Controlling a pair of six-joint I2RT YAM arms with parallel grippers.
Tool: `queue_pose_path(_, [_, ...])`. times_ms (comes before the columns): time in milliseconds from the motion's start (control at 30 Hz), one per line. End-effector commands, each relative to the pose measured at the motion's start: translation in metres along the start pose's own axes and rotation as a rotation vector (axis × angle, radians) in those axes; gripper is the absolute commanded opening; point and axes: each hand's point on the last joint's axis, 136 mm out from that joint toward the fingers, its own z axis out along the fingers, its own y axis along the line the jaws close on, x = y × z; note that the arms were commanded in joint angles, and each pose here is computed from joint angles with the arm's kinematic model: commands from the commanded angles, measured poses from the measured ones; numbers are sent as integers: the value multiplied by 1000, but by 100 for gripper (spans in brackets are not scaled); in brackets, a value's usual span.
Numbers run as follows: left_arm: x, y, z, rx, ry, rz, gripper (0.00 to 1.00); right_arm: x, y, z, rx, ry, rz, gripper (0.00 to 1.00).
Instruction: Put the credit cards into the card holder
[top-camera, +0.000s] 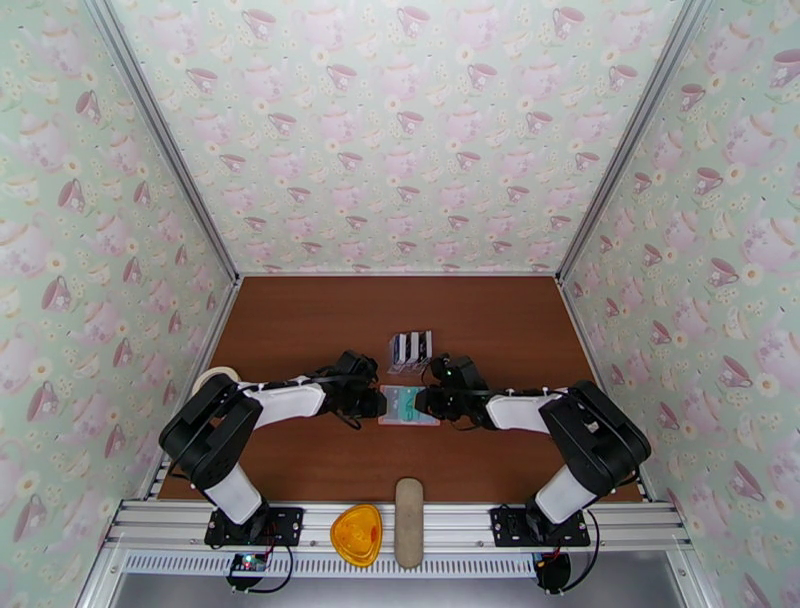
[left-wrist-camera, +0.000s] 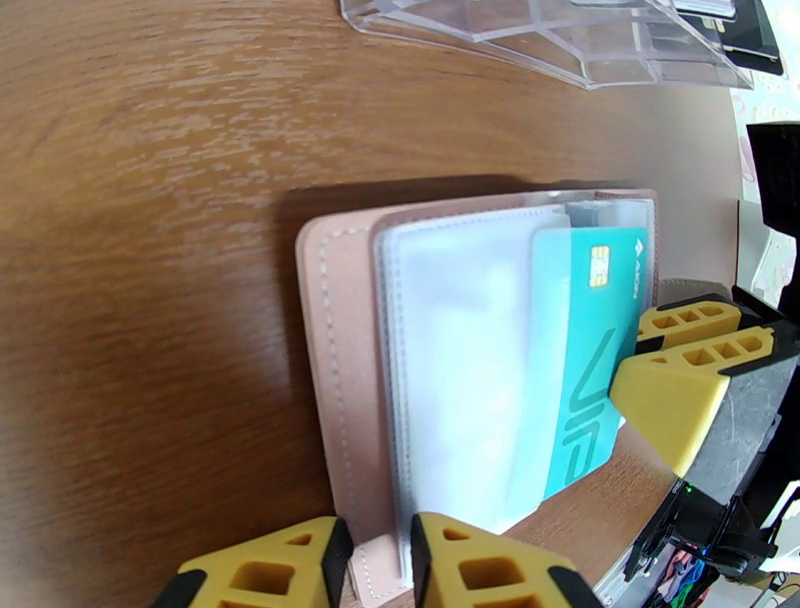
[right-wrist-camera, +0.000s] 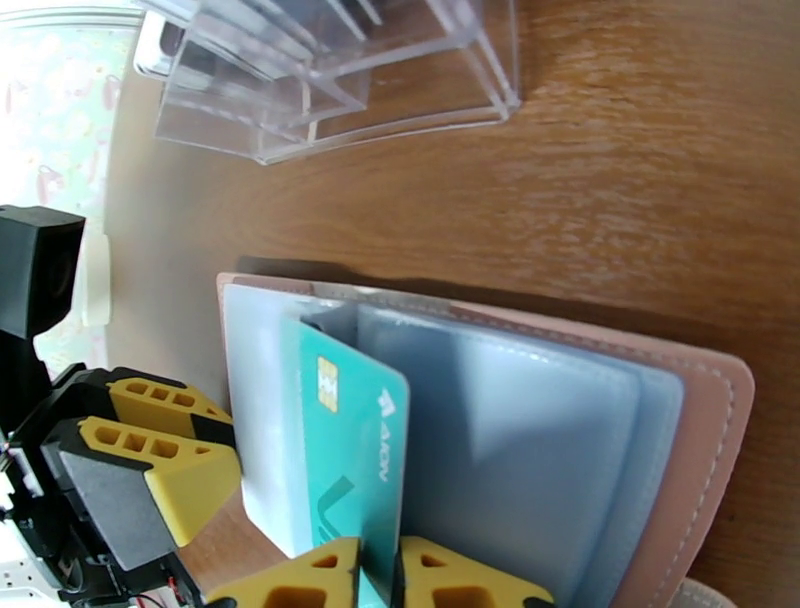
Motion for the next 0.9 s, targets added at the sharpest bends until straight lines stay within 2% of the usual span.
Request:
queue_pose_path(0, [42, 51, 17, -156, 125, -69, 28, 10, -17, -2, 117, 35, 2, 19])
queue_pose_path(233, [41, 53, 17, -159, 123, -68, 27, 8, -9, -2, 175, 52, -32, 20])
queue_pose_path(333, [41, 53, 17, -157, 123, -71, 24, 7, -5, -2, 206, 59, -56, 20])
queue_pose_path(867, [36, 56, 16, -148, 113, -82, 23, -1, 18, 5, 194, 72, -93, 20])
